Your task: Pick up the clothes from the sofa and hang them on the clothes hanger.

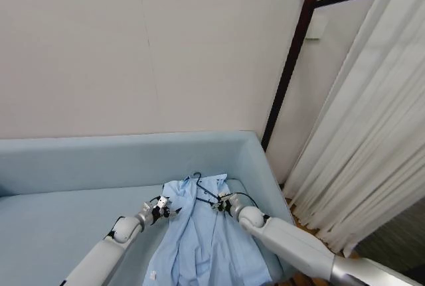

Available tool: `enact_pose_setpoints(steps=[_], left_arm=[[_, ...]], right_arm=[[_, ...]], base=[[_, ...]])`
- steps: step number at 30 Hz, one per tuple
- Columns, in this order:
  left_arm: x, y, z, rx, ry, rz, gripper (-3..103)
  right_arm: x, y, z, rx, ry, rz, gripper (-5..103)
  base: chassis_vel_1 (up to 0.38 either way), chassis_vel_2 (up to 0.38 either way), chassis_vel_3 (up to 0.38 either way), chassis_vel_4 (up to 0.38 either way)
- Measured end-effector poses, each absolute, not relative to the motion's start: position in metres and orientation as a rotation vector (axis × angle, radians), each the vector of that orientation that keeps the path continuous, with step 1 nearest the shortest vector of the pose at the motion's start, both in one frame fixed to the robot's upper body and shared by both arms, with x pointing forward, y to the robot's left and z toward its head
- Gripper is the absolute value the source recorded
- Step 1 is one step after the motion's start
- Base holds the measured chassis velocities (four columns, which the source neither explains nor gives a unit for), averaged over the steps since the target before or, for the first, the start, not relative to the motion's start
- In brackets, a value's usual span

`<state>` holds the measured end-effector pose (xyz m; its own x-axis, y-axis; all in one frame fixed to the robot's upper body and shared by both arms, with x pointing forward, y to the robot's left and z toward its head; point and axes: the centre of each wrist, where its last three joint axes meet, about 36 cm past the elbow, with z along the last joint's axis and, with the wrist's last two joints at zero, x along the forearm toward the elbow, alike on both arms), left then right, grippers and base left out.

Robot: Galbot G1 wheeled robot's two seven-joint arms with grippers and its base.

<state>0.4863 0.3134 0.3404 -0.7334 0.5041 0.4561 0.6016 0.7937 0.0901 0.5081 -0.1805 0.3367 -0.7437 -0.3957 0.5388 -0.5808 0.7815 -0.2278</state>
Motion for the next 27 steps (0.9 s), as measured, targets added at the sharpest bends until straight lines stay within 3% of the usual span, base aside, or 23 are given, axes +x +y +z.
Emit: enact_pose_setpoints(steps=[5, 27], left_arm=[[0.486, 0.311, 0.343, -0.840, -2.578, -0.297, 100], [0.479, 0.295, 0.340, -0.881, -2.581, -0.252, 100]], right_arm=[[0.514, -0.182, 0.326, 0.732, -2.496, 0.623, 100], [0.590, -0.204, 0.324, 0.577, -2.516, 0.688, 100]], base=[[0.000, 0.000, 0.000, 0.000], [0.000, 0.000, 0.000, 0.000]])
